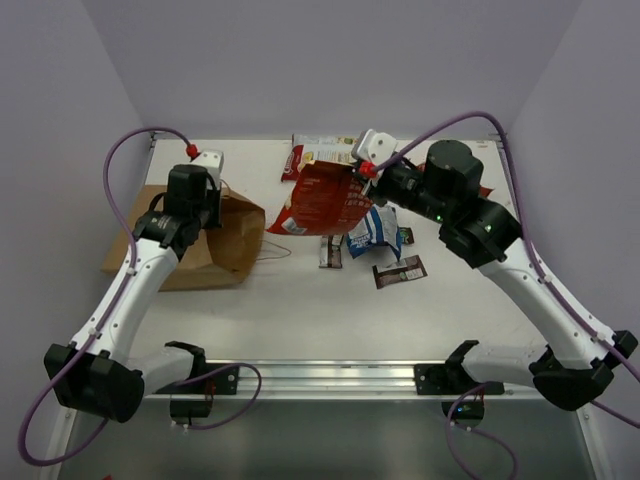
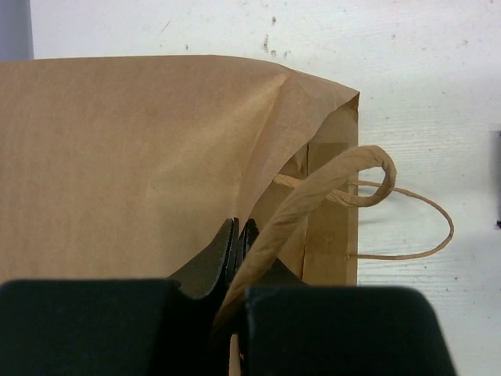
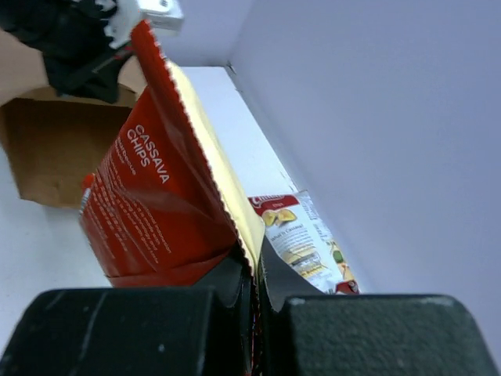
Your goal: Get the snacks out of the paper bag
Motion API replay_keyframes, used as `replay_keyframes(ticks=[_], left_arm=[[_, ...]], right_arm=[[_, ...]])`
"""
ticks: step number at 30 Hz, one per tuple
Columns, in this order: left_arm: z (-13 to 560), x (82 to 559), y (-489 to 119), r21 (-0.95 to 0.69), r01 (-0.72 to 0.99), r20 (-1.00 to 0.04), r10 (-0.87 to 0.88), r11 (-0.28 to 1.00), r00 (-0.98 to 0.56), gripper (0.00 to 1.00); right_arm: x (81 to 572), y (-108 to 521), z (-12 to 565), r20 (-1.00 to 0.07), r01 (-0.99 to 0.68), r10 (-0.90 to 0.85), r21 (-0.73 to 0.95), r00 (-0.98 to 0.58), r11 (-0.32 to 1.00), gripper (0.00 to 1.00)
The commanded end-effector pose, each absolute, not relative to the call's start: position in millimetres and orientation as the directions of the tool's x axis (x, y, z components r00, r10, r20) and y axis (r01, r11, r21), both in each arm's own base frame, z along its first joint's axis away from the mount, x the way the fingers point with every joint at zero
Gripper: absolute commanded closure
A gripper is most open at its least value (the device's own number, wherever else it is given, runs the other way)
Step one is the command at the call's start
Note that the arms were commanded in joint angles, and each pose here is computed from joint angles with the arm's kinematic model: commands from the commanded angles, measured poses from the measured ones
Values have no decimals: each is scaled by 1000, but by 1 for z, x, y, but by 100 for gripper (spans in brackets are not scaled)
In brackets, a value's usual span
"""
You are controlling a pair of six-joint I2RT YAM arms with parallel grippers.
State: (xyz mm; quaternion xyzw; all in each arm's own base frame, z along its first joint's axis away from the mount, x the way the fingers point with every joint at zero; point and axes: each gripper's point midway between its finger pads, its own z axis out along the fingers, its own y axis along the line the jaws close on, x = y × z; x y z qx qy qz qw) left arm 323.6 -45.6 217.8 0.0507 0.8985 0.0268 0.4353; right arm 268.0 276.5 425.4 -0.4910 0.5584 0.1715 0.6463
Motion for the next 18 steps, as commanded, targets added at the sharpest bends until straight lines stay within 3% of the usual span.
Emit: replay_keyframes(ticks=[1, 5, 12, 15, 18], left_arm=[[243, 334, -38, 85, -16, -827, 61, 996, -559, 100], [264, 331, -31, 87, -52, -844, 46, 995, -534, 100], [311, 321, -7, 61, -186, -891, -31, 981, -453, 100], [329, 316, 13, 55, -273, -908, -65, 961, -414, 100], [339, 314, 30, 46, -340, -918, -95, 939, -385, 100]], right_arm=[[301, 261, 462, -905, -680, -283, -426, 318, 597, 100], [367, 272, 417, -908, -645, -369, -405, 199, 648, 100], [445, 301, 368, -912, -536, -383, -400, 150, 743, 100], [438, 323, 319, -908, -574, -391, -402, 149, 714, 99], [411, 349, 257, -882, -659, -456, -413, 119, 628, 91]])
